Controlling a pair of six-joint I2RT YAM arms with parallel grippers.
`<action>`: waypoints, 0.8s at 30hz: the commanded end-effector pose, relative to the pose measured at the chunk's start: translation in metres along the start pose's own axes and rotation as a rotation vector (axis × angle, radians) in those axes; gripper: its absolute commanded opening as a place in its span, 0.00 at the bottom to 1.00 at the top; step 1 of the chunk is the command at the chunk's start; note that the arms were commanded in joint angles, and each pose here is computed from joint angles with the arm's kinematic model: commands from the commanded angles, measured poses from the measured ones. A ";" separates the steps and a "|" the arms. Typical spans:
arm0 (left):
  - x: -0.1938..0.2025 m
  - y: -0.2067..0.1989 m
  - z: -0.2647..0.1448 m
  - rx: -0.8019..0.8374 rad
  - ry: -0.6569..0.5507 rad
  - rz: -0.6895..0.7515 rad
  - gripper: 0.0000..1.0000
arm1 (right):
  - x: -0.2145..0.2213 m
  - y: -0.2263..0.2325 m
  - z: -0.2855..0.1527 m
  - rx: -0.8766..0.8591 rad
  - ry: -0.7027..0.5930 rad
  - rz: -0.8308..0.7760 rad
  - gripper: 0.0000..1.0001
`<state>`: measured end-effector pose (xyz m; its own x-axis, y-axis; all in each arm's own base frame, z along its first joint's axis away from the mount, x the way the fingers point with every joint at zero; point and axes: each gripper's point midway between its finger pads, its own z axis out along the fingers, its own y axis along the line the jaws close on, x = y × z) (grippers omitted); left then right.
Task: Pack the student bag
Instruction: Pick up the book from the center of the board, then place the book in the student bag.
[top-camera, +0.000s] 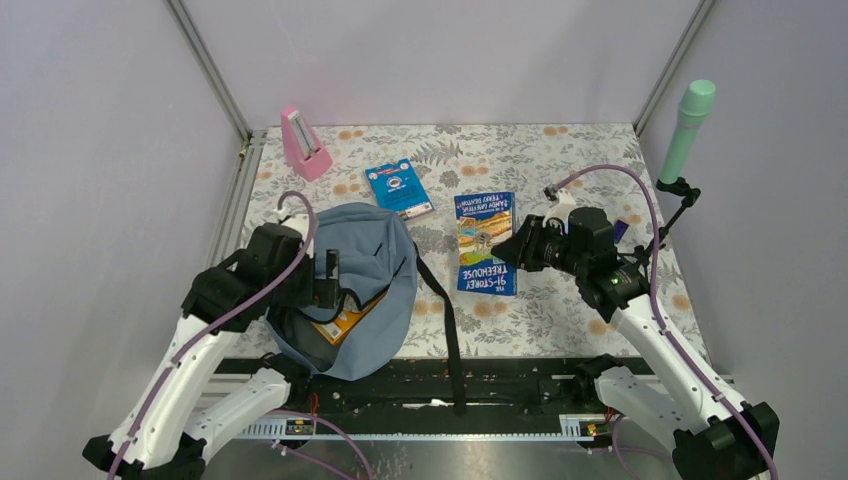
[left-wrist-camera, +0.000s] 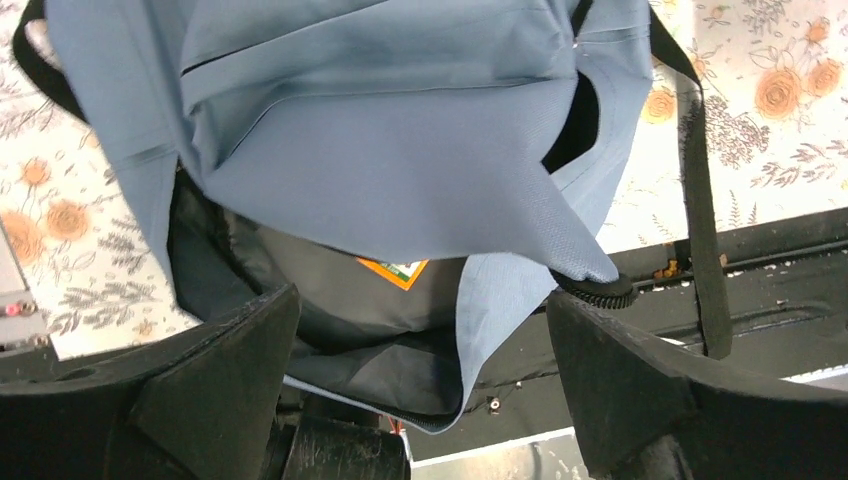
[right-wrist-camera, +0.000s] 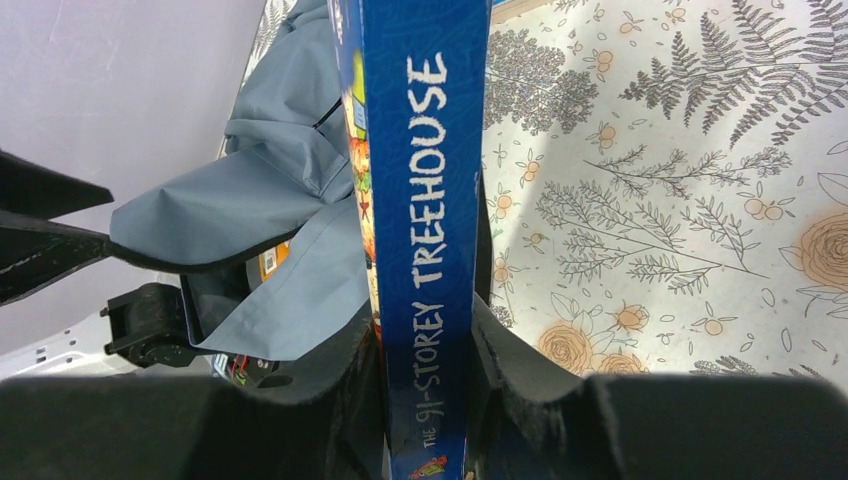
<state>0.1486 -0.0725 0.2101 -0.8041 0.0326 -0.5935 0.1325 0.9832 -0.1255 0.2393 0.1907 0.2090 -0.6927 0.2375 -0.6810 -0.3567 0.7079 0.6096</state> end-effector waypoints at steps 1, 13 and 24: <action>-0.018 -0.027 0.014 0.138 -0.024 0.109 0.98 | -0.018 0.025 -0.004 -0.106 -0.058 -0.048 0.00; -0.026 -0.040 0.043 0.193 -0.036 0.196 0.86 | -0.016 0.026 -0.008 -0.114 -0.053 -0.074 0.00; -0.035 -0.063 0.065 0.290 -0.027 0.239 0.42 | -0.010 0.034 -0.013 -0.150 -0.006 -0.090 0.00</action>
<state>0.1902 -0.1292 0.1784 -0.7730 0.2406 -0.5870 0.4125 0.8936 -0.1769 0.2286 0.1977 0.2090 -0.7120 0.1924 -0.6753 -0.4067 0.6710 0.6200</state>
